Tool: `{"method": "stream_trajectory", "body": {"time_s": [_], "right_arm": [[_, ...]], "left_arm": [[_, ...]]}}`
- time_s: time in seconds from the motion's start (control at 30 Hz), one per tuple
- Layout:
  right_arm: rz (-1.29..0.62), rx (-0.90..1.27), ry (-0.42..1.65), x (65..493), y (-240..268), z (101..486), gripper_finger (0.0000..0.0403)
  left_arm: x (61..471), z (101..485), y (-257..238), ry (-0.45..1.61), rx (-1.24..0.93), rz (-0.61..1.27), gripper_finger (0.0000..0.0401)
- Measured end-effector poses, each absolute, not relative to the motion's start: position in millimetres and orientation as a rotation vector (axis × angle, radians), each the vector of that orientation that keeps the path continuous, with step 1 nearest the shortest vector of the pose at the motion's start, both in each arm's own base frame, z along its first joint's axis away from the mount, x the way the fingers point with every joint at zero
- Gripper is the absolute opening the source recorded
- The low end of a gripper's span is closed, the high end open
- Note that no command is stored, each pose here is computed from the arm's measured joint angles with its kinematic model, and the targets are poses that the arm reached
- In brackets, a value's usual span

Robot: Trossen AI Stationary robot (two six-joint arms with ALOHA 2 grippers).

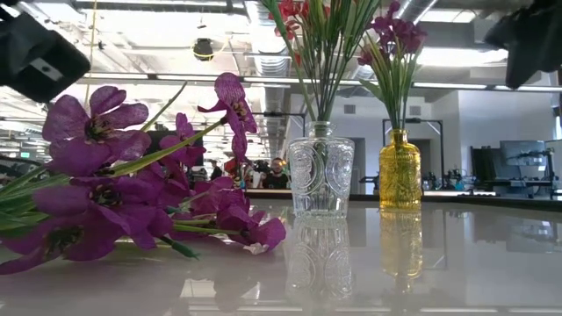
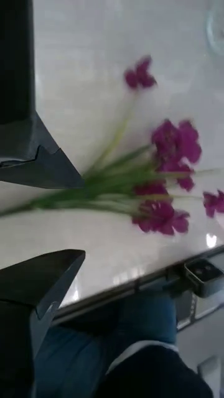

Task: Sort flowers into vase by color
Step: Put the purple flowers into the yellow vase

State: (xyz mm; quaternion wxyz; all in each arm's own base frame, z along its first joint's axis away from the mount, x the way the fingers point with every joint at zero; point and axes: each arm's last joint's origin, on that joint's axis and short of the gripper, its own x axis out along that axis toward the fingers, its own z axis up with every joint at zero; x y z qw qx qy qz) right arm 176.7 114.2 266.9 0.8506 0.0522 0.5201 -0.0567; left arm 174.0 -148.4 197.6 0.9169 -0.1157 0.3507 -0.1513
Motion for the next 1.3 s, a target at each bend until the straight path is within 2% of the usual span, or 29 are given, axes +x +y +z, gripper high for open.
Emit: {"method": "stream_trajectory", "body": {"time_s": [0.2,0.57,0.97,1.3], "right_arm": [[-0.105,0.071,1.061,171,123,267,0.024],[-0.032,0.071,1.026,167,136,269,0.024],[0.017,0.068,1.0,159,149,270,0.024],[0.008,0.03,0.958,154,154,271,0.024]], "left_arm": [[179,183,-171,0.711,-0.313,-0.264,0.0158],[199,163,-198,0.803,-0.252,-0.213,0.0158],[197,154,-195,0.925,-0.18,-0.138,0.0158],[193,149,-193,1.014,-0.246,-0.105,0.0158]]}}
